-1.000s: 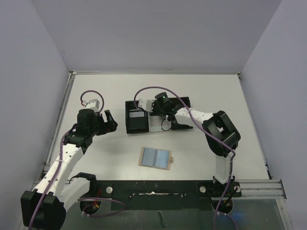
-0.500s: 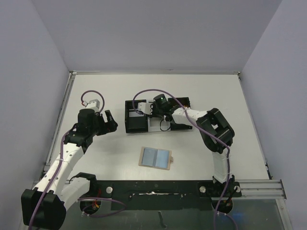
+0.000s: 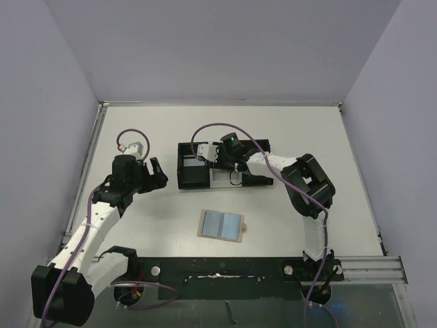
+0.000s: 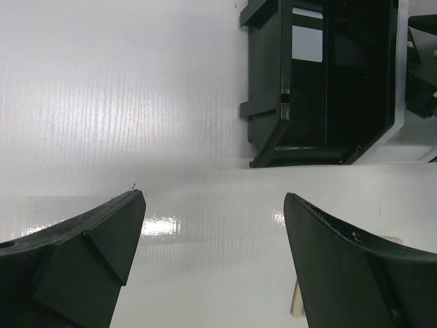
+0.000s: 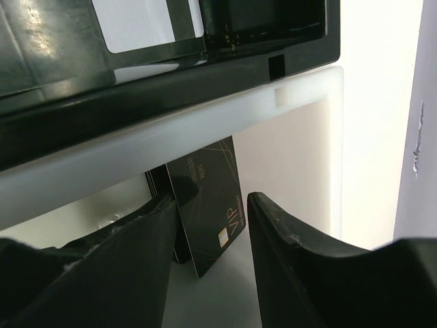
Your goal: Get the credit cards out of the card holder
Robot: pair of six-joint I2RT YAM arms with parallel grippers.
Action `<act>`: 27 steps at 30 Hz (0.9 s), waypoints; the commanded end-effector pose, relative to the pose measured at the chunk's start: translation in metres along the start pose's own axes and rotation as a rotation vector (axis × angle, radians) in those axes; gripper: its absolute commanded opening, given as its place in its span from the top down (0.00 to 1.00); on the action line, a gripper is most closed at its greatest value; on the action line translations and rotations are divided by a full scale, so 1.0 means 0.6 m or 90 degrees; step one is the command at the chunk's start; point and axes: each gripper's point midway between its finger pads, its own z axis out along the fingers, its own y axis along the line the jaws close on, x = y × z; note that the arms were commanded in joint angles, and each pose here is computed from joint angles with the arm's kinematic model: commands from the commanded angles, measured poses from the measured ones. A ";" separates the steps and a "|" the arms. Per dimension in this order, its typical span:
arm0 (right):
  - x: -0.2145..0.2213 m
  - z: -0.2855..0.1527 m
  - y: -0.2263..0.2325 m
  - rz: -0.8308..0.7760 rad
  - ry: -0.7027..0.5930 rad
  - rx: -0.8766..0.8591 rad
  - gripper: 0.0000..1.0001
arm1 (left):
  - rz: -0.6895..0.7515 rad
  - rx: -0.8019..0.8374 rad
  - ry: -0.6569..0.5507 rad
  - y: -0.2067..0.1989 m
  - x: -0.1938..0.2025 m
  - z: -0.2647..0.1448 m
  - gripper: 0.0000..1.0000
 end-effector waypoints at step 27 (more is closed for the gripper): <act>-0.119 -0.148 -0.129 0.147 -0.181 0.096 0.43 | 0.004 0.023 -0.009 -0.015 -0.019 0.005 0.18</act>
